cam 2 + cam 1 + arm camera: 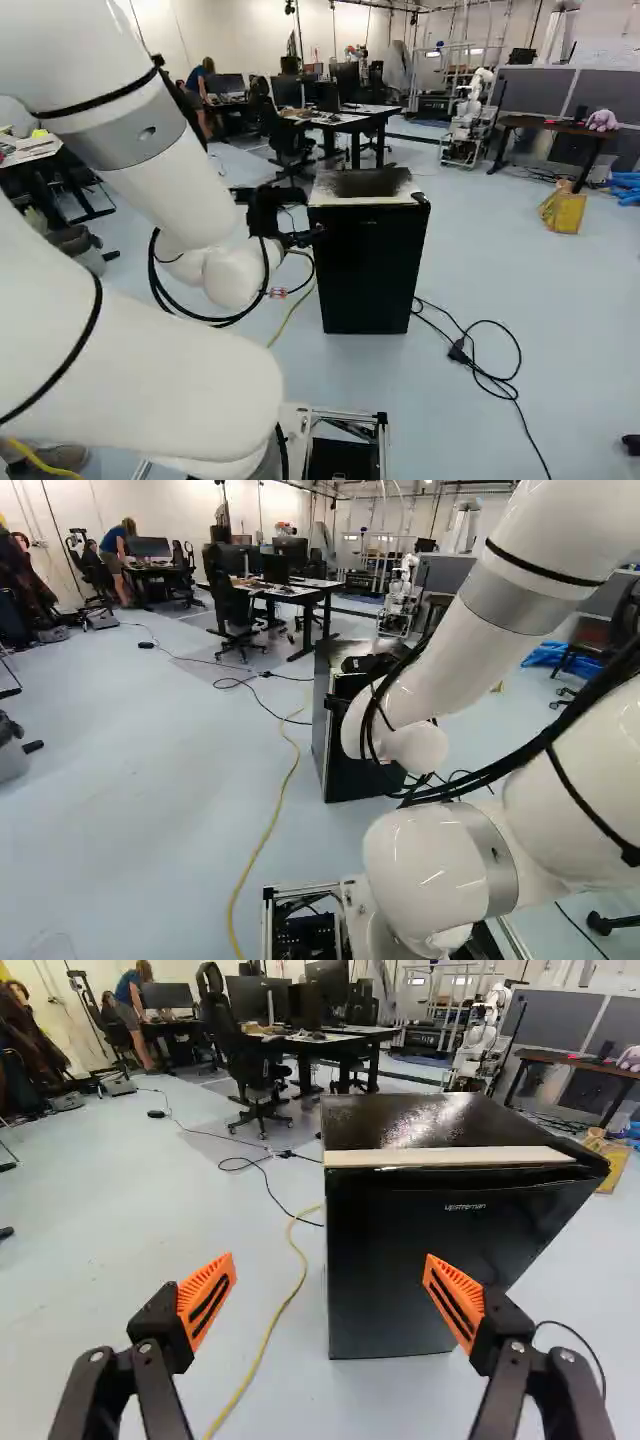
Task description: Grab a drink from the fridge
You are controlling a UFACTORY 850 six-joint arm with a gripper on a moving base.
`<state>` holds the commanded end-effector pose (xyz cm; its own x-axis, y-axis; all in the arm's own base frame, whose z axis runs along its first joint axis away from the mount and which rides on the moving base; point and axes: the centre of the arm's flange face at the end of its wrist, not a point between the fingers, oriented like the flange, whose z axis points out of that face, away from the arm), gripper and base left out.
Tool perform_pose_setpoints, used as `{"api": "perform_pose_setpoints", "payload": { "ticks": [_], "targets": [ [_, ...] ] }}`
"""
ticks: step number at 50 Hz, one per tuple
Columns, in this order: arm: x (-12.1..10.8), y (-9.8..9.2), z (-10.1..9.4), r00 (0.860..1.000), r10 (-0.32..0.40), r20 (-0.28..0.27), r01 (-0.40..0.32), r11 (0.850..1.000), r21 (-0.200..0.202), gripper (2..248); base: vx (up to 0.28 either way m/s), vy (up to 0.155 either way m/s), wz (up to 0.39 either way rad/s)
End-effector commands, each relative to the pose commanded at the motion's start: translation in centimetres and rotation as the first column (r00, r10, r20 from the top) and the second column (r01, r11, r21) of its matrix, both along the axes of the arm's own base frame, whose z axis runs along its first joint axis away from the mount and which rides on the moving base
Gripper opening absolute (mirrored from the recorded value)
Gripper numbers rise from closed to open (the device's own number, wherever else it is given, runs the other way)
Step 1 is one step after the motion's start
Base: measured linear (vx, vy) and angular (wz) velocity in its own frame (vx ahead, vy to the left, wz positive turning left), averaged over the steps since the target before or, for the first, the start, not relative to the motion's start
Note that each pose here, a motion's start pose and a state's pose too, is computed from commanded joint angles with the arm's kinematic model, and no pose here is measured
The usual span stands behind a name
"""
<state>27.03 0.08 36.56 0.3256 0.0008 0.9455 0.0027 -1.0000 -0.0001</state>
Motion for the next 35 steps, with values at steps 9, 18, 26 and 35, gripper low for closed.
{"api": "perform_pose_setpoints", "payload": {
  "ticks": [9, 18, 26, 35],
  "targets": [
    [0.0, 0.2, 0.0, 1.000, -0.010, 0.002, 0.010, 1.000, 0.008, 247, 0.000, 0.000, 0.000],
    [0.4, 0.6, 0.1, 1.000, -0.025, 0.009, 0.025, 0.999, 0.024, 247, 0.000, 0.000, 0.000],
    [1.1, 1.1, 0.4, 0.999, -0.035, 0.020, 0.035, 0.999, 0.038, 247, 0.000, 0.000, 0.000],
    [2.1, 1.8, 0.4, 0.999, -0.047, 0.028, 0.045, 0.998, 0.052, 247, 0.000, 0.000, 0.000]
  ]
}}
